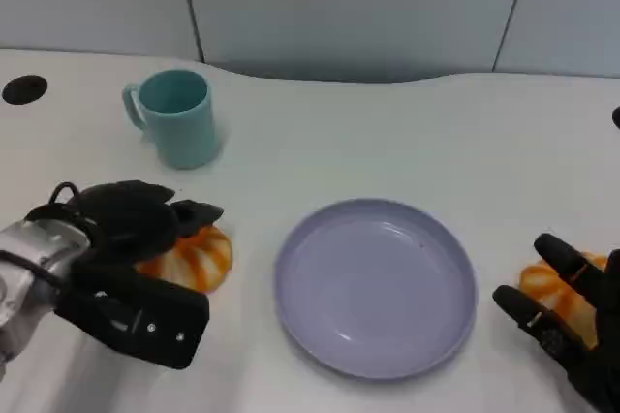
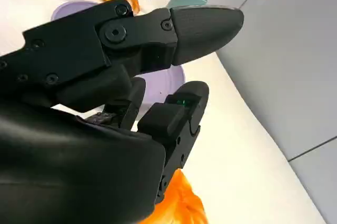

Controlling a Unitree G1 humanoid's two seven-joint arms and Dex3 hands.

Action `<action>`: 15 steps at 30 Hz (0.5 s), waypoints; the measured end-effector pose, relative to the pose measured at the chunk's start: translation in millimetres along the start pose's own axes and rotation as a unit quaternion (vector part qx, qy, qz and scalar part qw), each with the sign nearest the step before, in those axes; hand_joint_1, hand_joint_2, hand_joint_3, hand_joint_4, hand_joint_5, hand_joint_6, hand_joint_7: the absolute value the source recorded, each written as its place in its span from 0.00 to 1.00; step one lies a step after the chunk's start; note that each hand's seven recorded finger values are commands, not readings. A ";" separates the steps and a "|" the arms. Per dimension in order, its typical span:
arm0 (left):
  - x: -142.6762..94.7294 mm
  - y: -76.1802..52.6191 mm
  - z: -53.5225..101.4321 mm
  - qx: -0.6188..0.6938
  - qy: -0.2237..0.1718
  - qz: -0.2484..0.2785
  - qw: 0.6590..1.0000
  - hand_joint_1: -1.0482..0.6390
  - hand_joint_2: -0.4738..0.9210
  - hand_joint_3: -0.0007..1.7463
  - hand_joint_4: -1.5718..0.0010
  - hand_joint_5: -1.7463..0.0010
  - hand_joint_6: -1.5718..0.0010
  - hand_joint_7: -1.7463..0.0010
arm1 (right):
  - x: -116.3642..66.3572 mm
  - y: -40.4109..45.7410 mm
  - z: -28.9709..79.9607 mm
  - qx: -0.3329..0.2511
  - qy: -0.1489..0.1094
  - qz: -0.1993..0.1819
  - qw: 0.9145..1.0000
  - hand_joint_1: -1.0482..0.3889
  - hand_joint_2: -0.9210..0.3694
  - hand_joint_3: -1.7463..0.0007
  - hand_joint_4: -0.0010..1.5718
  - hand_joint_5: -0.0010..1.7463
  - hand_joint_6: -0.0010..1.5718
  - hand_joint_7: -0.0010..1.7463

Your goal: Grasp the bread from the table and place it into the plate.

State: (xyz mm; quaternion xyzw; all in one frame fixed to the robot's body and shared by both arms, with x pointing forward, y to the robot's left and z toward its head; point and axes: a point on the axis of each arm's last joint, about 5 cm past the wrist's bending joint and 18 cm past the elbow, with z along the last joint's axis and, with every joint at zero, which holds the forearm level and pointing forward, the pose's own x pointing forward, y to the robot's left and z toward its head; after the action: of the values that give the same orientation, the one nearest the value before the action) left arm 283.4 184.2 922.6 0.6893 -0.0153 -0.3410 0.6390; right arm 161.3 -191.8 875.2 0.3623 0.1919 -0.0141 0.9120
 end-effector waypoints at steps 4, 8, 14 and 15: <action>11.4 -2.0 1.7 0.001 0.005 -0.018 1.000 0.29 0.86 0.01 1.00 1.00 0.92 0.98 | -0.2 -0.1 0.1 0.001 0.000 0.000 1.000 0.47 0.00 0.83 0.34 0.44 0.52 0.02; 24.1 -2.3 4.9 0.007 0.024 -0.034 0.999 0.26 0.86 0.01 1.00 1.00 0.92 0.98 | -0.3 0.1 0.0 0.000 0.001 0.000 1.000 0.47 0.00 0.83 0.34 0.44 0.52 0.02; 41.2 -2.9 10.1 0.019 0.051 -0.051 0.997 0.34 0.90 0.02 1.00 1.00 0.92 0.98 | -0.4 0.0 0.1 0.000 0.000 0.002 1.000 0.46 0.00 0.84 0.33 0.44 0.51 0.01; 43.1 -3.0 9.9 0.018 0.055 -0.047 0.997 0.36 0.91 0.02 1.00 1.00 0.91 0.98 | -0.5 -0.3 0.1 0.000 0.000 0.002 1.000 0.46 0.00 0.84 0.33 0.44 0.51 0.01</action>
State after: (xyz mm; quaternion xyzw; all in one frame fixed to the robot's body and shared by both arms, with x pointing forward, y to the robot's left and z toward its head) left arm 310.4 156.5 901.0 0.7183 0.0461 -0.3318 0.6097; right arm 160.9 -192.2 875.3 0.3622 0.1914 -0.0121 0.9121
